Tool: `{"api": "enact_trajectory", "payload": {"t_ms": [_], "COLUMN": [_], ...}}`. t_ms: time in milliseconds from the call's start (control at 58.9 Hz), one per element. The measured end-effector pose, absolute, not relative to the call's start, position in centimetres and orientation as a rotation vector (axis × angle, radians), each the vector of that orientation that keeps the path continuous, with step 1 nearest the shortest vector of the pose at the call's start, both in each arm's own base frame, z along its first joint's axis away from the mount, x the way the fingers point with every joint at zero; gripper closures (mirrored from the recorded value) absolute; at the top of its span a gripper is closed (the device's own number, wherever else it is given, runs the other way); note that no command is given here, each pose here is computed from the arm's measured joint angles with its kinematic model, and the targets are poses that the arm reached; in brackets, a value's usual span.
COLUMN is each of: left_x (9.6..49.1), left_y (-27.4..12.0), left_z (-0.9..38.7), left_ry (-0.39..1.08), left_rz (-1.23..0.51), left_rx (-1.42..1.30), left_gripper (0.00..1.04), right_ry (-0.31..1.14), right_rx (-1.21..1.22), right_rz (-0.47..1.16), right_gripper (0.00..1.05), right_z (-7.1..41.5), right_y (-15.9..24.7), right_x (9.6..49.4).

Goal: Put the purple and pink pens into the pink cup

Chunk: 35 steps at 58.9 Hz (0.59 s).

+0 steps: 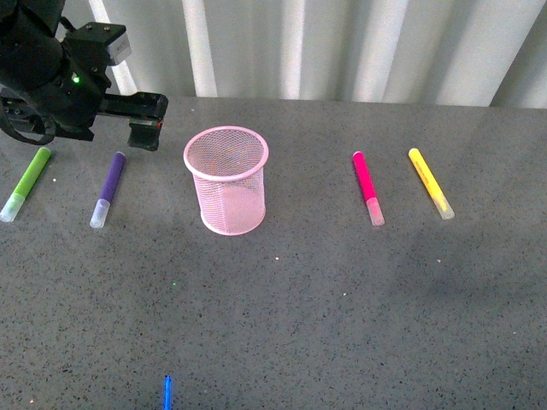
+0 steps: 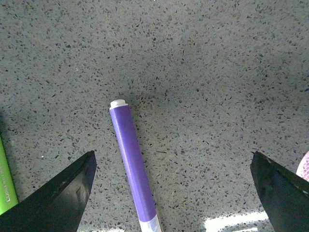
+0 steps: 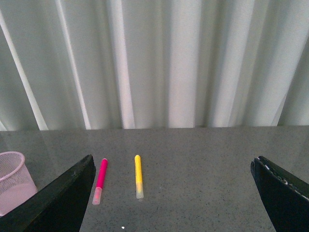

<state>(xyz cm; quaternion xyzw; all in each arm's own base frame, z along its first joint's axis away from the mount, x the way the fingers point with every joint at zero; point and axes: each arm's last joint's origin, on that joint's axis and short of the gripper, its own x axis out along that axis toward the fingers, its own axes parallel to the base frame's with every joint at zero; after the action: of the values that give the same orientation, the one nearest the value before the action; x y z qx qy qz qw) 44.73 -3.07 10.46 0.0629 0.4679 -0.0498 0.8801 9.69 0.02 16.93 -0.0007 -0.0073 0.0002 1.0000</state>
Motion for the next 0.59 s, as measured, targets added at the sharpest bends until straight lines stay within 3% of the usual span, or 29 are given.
{"api": "enact_trajectory", "payload": {"t_ms": [595], "left_x": [45.9], "left_y": [-2.5], "left_z": [7.7], "left_ry": [0.998], "left_rz": [-0.055], "left_rx": [0.126], "left_gripper": [0.07], "right_ry": [-0.015], "right_rx": [-0.001], "right_rz": [0.0], "right_gripper": [0.07], "right_z": [16.9], "right_y": [0.0], "right_x": [9.7]}}
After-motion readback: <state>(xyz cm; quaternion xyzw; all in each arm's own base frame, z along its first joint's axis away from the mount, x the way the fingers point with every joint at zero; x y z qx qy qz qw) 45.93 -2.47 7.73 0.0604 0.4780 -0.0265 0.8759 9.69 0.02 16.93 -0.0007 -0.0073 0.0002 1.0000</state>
